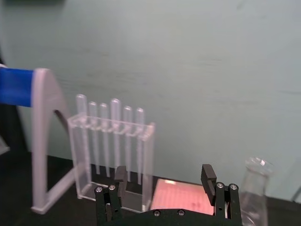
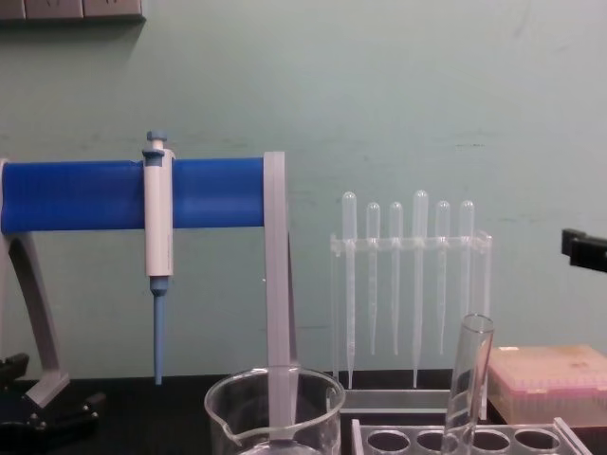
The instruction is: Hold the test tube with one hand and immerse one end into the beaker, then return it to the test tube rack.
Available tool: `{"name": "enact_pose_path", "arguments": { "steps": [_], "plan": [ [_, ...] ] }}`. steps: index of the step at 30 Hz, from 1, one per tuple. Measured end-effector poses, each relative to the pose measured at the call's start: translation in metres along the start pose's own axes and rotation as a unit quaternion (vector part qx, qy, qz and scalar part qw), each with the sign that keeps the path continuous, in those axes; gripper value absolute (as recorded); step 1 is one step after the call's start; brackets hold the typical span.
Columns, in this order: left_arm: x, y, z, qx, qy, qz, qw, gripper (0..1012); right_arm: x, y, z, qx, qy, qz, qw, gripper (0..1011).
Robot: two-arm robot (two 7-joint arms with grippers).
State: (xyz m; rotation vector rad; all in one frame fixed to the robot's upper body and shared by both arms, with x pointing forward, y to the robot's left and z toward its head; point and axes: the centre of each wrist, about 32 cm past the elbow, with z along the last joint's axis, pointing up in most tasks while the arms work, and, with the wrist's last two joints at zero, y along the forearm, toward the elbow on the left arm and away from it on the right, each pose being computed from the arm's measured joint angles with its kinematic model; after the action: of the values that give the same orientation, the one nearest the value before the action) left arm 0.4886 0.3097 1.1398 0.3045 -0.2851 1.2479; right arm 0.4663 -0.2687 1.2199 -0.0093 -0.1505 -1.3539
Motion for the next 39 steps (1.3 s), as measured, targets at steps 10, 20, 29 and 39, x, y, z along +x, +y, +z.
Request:
{"name": "enact_pose_path", "arguments": {
  "steps": [10,20,29,39],
  "plan": [
    [0.0000,0.0000,0.0000,0.000,0.000,0.000,1.0000,1000,-0.005,-0.002,-0.022,-0.017,0.002,-0.033,0.9993,1002],
    [0.0000,0.0000,0.0000,0.000,0.000,0.000,1.0000,1000,-0.008,0.000,-0.023,-0.027,-0.056,-0.013,0.9980,1000],
    [0.0000,0.0000,0.0000,0.000,0.000,0.000,1.0000,1000,-0.007,0.000,-0.023,-0.027,-0.048,-0.016,0.9983,1002],
    [0.0000,0.0000,0.0000,0.000,0.000,0.000,1.0000,1000,-0.007,0.000,-0.023,-0.027,-0.045,-0.017,0.9985,1002]
  ]
}}
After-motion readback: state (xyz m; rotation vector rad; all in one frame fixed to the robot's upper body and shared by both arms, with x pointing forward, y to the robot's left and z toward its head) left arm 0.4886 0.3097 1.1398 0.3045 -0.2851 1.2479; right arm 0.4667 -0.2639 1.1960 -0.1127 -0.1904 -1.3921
